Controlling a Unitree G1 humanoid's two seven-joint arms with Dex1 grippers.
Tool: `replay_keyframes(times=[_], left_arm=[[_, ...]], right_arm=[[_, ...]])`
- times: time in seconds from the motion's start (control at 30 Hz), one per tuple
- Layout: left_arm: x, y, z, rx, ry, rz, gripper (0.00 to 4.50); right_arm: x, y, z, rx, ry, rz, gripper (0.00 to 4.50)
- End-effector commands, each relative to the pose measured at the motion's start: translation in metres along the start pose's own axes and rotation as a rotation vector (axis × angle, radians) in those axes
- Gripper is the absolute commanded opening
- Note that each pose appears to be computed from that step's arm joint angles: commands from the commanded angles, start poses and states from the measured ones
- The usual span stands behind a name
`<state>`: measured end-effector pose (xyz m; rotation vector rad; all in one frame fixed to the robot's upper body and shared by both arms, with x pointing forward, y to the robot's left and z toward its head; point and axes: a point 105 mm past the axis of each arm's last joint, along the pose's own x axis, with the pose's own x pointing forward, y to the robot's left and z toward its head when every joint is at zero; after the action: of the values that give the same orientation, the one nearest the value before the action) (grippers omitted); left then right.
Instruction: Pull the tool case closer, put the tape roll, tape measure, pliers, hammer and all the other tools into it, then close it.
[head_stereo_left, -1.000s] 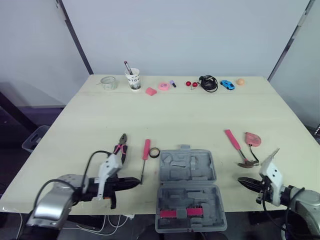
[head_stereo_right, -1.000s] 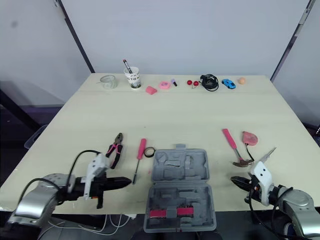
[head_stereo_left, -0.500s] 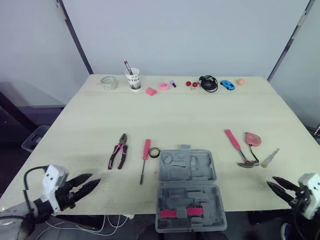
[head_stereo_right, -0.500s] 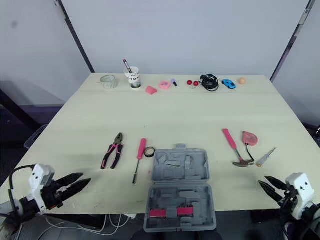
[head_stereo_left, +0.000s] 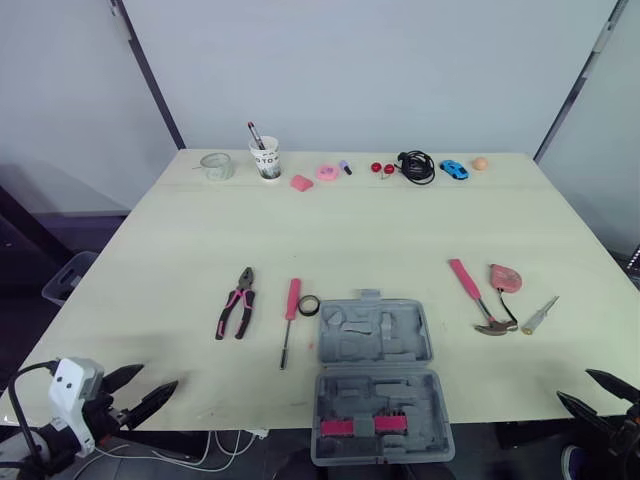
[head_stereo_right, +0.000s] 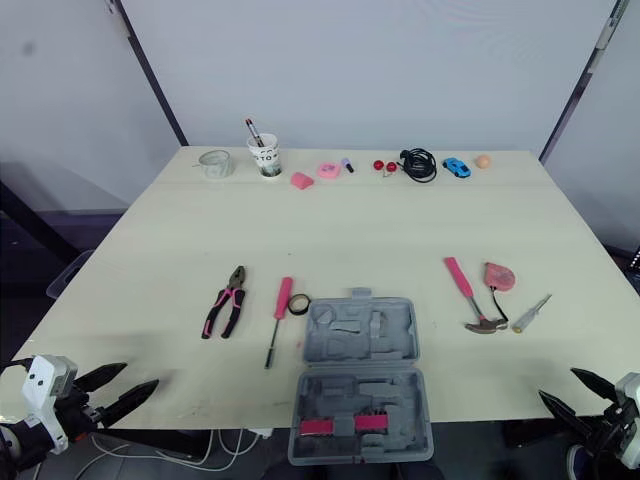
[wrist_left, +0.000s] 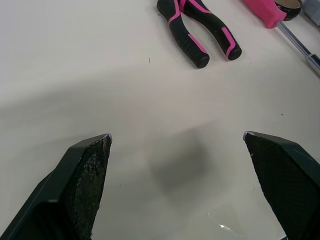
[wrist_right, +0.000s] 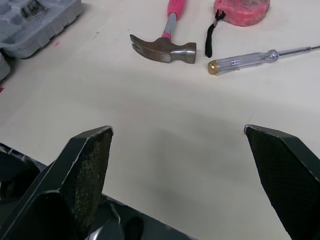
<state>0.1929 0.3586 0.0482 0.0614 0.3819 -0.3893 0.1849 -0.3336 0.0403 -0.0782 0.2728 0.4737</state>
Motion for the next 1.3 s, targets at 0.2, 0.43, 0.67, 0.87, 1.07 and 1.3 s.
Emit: replay_keyframes(times=[0.2, 0.43, 0.67, 0.87, 1.07, 1.3], left_arm=[[0.023, -0.004, 0.034, 0.143, 0.042, -0.086, 4.5], [0.053, -0.039, 0.082, 0.357, 0.138, -0.356, 4.5], [0.064, -0.052, 0.112, 0.656, 0.333, -0.518, 4.5], [0.095, -0.073, 0.138, 0.935, 0.457, -0.594, 4.5], [0.113, -0.109, 0.141, 1.021, 0.532, -0.699, 4.5], [0.129, -0.125, 0.142, 1.067, 0.603, -0.686, 4.5]], right_arm=[[0.031, 0.022, 0.06, -0.038, -0.169, 0.145, 4.42], [0.053, 0.056, 0.085, -0.057, -0.225, 0.325, 4.42], [0.069, 0.074, 0.092, -0.08, -0.228, 0.454, 4.42], [0.083, 0.082, 0.1, -0.128, -0.256, 0.534, 4.42], [0.084, 0.086, 0.108, -0.199, -0.268, 0.6, 4.42], [0.086, 0.082, 0.11, -0.273, -0.265, 0.607, 4.42]])
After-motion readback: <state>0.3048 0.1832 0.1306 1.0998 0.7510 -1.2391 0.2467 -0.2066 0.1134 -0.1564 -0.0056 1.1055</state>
